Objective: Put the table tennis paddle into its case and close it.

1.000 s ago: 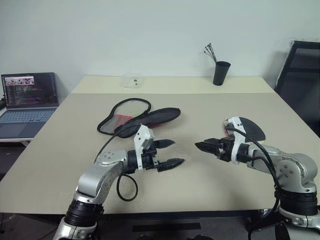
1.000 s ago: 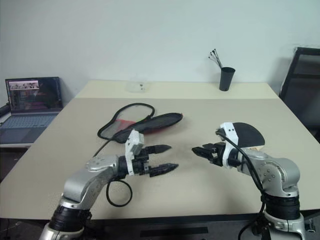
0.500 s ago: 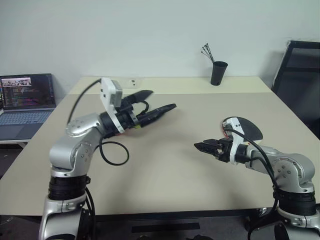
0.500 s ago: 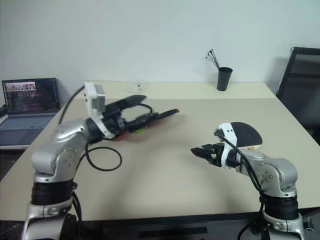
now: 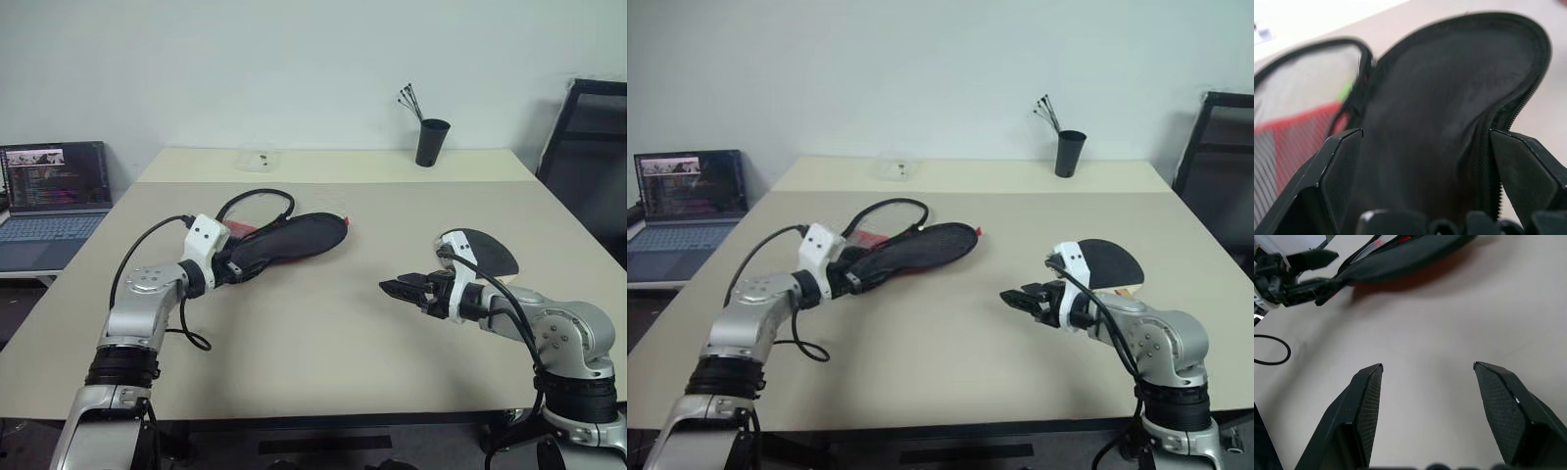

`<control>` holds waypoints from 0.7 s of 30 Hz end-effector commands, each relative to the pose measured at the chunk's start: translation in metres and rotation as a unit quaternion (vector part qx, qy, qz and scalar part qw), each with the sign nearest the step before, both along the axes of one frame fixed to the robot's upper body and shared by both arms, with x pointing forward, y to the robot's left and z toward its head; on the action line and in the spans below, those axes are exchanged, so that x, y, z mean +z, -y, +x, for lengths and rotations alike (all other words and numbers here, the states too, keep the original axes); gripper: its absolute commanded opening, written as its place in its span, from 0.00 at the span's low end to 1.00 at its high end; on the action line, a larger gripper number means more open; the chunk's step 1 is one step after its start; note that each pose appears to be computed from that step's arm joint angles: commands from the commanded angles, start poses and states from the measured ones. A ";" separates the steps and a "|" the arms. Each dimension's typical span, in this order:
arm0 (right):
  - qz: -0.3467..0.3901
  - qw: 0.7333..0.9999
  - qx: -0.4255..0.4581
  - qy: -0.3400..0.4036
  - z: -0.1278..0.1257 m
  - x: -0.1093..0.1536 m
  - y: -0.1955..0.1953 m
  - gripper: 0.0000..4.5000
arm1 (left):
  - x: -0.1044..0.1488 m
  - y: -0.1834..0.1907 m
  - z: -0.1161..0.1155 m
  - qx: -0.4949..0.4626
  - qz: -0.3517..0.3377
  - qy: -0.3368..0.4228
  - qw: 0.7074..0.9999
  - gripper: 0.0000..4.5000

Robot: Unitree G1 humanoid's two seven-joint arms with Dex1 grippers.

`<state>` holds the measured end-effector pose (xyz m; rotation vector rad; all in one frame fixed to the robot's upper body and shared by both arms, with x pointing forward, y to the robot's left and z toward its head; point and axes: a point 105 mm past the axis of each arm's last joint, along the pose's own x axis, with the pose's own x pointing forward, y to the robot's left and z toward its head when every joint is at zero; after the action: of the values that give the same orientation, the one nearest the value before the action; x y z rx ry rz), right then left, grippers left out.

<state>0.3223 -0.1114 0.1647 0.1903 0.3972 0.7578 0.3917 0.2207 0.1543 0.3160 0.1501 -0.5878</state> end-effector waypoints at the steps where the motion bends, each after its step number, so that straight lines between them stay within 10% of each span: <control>1: 0.009 1.000 0.004 0.026 -0.003 0.012 -0.002 0.71 | -0.001 0.003 -0.003 -0.019 0.015 0.001 1.000 0.99; 18: 0.012 1.000 -0.004 0.023 -0.004 0.009 -0.002 0.71 | -0.021 -0.003 -0.023 -0.072 0.061 -0.042 0.995 0.99; 21: 0.013 1.000 -0.005 0.023 -0.003 0.010 -0.002 0.71 | -0.022 0.001 -0.024 -0.079 0.055 -0.046 0.994 0.81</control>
<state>0.3198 -0.1102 0.1610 0.1931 0.3984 0.7391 0.3668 0.2217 0.1235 0.3861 0.2777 -0.7457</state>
